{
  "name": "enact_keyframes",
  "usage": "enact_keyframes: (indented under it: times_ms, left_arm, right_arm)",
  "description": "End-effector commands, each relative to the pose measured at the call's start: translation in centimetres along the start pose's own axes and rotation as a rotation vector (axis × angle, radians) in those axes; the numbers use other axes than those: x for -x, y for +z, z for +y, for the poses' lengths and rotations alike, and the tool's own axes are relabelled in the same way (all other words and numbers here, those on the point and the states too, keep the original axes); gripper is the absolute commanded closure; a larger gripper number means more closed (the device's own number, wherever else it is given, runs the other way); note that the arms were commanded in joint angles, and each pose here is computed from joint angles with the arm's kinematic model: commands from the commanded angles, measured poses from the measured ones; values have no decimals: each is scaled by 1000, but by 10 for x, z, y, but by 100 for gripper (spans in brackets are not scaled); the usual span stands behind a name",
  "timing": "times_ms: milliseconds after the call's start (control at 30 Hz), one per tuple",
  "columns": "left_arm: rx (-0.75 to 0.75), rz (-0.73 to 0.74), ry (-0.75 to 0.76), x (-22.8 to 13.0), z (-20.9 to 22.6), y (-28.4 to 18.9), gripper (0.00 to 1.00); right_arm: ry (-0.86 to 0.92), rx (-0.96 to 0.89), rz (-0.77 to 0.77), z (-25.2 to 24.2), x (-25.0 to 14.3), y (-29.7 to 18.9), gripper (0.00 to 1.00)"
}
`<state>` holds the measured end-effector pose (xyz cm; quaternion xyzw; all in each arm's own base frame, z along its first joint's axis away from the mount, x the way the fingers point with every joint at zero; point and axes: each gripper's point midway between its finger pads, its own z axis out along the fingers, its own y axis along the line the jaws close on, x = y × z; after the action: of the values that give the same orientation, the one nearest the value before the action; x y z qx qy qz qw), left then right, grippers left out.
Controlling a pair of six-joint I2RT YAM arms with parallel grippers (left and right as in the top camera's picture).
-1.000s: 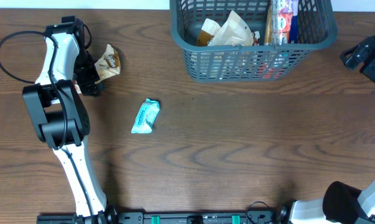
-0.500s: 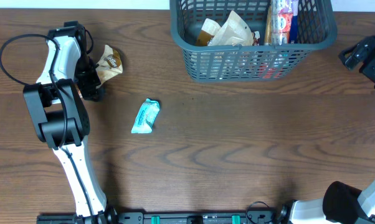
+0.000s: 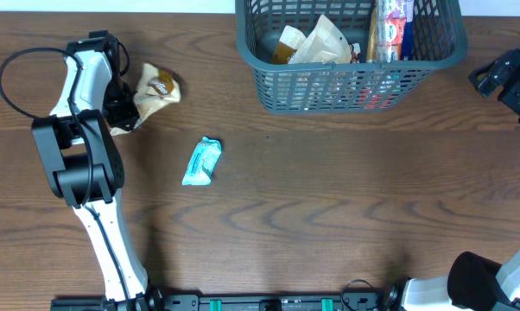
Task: Pack container
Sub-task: 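Lower the left gripper onto the remaining tan wrapper and grasp it, then lift the wrapper with the left gripper and carry it over the basket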
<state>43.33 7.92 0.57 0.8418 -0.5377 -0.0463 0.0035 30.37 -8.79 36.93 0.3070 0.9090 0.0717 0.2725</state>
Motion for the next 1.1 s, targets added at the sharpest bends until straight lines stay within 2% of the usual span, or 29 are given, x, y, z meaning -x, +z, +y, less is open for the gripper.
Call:
enact_keyframes:
  times_ms: [0, 233, 367, 500, 667, 800, 967, 1067]
  left_arm:
    - [26, -10, -6, 3, 4, 11, 94]
    - [24, 13, 123, -2, 3, 11, 94]
    - [-54, 12, 328, -6, -12, 2, 94]
    - [-162, -69, 516, -8, -27, -33, 94]
    - [-400, -247, 746, -22, -42, -124, 94]
    - [-659, -385, 865, -41, -39, -222, 94]
    - [-947, -509, 829, -39, -6, -339, 94]
    - [-1072, -522, 765, -26, 16, -388, 94]
  right_arm:
    - [-12, 2, 7, 0, -1, 1, 1]
    - [-12, 2, 7, 0, -1, 1, 1]
    - [-12, 2, 7, -1, -1, 1, 1]
    - [-12, 2, 7, -1, -1, 1, 1]
    - [-12, 2, 7, -1, -1, 1, 1]
    - [-12, 2, 7, -1, -1, 1, 1]
    - [-12, 2, 7, -1, -1, 1, 1]
    - [-12, 2, 7, -1, -1, 1, 1]
